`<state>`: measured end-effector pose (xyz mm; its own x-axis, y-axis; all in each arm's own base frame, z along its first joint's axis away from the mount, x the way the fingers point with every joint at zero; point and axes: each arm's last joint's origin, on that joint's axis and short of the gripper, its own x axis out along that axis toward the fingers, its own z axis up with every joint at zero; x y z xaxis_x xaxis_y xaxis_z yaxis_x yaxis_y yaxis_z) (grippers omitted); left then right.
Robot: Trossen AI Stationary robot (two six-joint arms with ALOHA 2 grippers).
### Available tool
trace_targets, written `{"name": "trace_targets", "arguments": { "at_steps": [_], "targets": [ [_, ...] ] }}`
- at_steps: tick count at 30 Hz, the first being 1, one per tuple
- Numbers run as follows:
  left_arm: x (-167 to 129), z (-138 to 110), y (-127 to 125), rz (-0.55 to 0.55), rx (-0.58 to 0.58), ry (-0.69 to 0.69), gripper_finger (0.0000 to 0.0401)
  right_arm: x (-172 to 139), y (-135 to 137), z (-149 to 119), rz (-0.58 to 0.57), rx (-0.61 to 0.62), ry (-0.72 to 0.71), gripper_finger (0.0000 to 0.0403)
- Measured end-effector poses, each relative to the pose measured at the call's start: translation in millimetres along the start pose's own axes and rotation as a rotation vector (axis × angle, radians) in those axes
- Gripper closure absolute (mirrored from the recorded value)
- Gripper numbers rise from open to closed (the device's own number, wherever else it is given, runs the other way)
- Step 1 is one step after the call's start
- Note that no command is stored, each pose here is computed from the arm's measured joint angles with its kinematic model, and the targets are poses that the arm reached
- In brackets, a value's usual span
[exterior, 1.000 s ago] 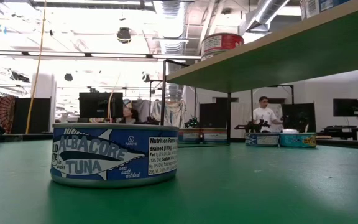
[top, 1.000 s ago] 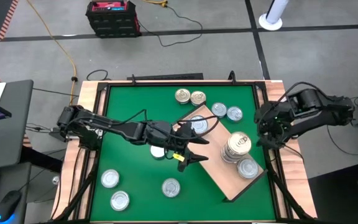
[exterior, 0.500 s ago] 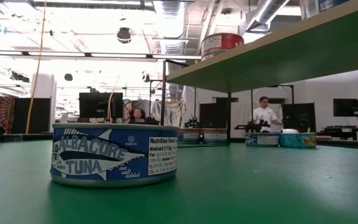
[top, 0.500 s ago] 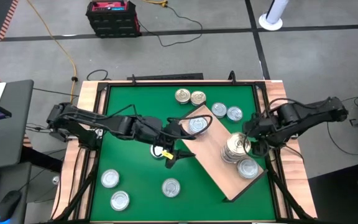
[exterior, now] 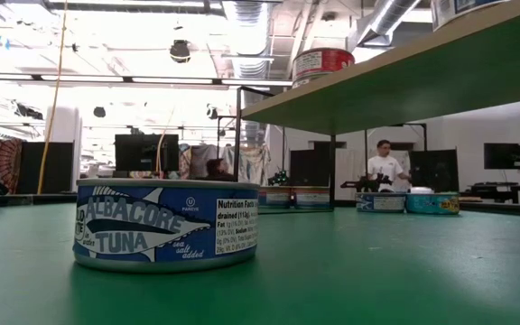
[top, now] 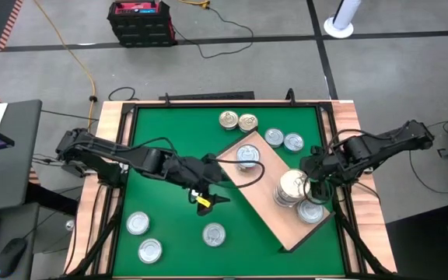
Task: Stack canned seafood by type on shelf
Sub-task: Stack the blue tuna can on top of the red tuna can on the shelf
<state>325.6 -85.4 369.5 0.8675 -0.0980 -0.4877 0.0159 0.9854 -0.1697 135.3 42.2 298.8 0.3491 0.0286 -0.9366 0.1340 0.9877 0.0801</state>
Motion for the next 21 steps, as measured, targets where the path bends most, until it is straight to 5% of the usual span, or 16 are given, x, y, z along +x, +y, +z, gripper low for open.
{"name": "trace_targets", "arguments": {
  "at_steps": [4,10,16,21],
  "targets": [
    [-19.2,-6.6,-3.7,0.053,0.004,0.056,0.0104,-17.3,-7.9,-10.2,-0.015,0.064,-0.005,0.0121],
    [-31.6,-40.0,2.6,0.072,-0.114,0.065,0.0104,-32.9,-23.7,-17.4,-0.044,0.316,-0.091,0.0121],
    [-48.2,-82.0,31.7,0.077,-0.328,-0.02,0.0104,-33.9,-39.9,-12.9,-0.091,0.527,-0.131,0.0121],
    [-62.8,-96.4,65.6,0.182,-0.469,-0.088,0.0104,-28.6,-54.9,2.5,-0.153,0.685,-0.186,0.0121]
  ]
}}
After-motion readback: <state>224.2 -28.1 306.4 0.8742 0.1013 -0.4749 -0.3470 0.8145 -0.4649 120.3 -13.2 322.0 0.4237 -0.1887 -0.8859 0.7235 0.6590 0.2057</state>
